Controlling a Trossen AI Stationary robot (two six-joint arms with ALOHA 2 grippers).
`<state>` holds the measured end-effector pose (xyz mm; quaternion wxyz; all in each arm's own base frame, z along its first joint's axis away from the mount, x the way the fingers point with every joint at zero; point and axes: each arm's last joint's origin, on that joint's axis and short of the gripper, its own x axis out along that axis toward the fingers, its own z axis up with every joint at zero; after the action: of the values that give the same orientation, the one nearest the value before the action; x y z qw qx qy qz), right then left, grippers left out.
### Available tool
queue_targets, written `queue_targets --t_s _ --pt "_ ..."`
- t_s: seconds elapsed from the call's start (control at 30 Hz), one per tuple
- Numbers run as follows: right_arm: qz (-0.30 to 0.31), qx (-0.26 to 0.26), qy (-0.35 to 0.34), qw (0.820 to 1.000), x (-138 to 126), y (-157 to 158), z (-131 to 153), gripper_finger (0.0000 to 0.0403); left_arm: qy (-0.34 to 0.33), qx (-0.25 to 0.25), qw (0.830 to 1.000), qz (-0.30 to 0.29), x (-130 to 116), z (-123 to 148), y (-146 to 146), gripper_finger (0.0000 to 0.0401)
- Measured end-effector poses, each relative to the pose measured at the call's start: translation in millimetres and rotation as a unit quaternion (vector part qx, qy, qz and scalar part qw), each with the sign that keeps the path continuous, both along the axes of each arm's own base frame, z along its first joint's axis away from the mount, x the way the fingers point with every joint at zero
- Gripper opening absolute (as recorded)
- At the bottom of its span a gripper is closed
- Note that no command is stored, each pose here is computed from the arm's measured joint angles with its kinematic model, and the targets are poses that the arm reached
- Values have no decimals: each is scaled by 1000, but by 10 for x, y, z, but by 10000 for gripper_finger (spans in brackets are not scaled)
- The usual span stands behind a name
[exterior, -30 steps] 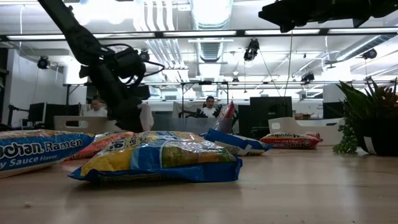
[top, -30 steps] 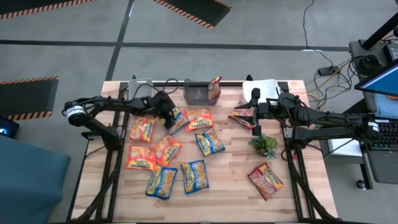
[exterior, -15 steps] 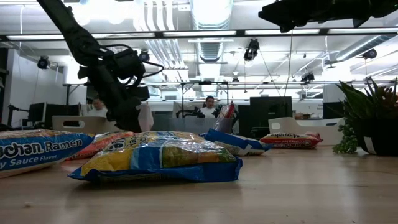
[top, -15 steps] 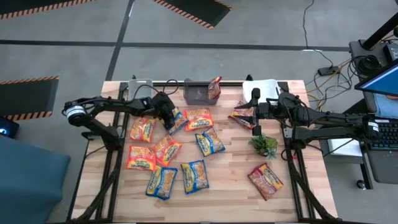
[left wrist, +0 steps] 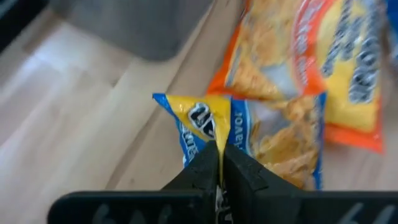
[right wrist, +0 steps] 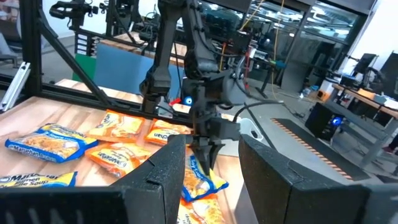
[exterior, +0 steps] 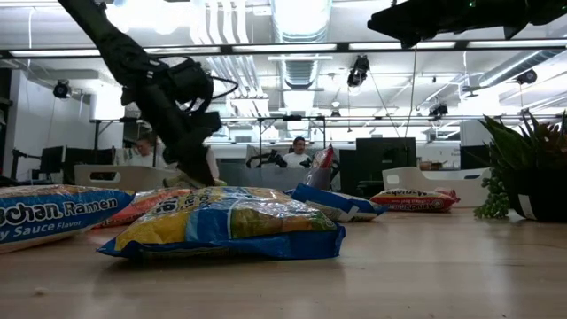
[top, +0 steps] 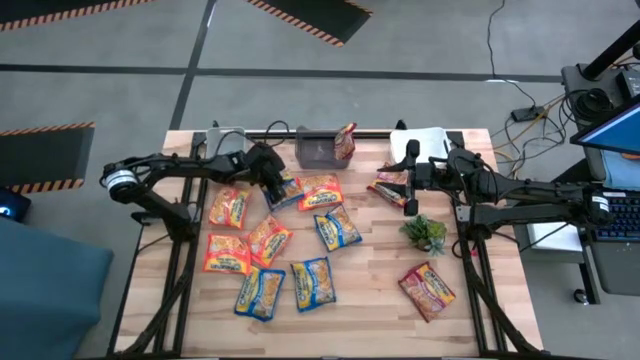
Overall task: Sort Maruchan noodles
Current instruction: Put the blue noodle pack into the gray bin
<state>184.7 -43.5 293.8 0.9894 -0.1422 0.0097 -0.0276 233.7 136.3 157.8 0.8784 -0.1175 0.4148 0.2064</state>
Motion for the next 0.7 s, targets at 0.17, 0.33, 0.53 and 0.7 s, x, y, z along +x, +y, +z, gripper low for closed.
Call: queue_targets --t_s 0.17,0.33,0.53,0.7 --pt "0 0 0 1000 0 0 0 139 -25 29 999 -28 47 272 -16 0" --pt "0 0 0 1000 0 0 0 139 -62 64 994 -57 4 580 -78 0" --pt "0 0 0 1000 0 0 -1 139 -37 31 998 -42 -98 576 -134 19" --pt "0 0 0 1000 1 0 -1 139 3 -27 1000 -6 -84 399 -133 110"
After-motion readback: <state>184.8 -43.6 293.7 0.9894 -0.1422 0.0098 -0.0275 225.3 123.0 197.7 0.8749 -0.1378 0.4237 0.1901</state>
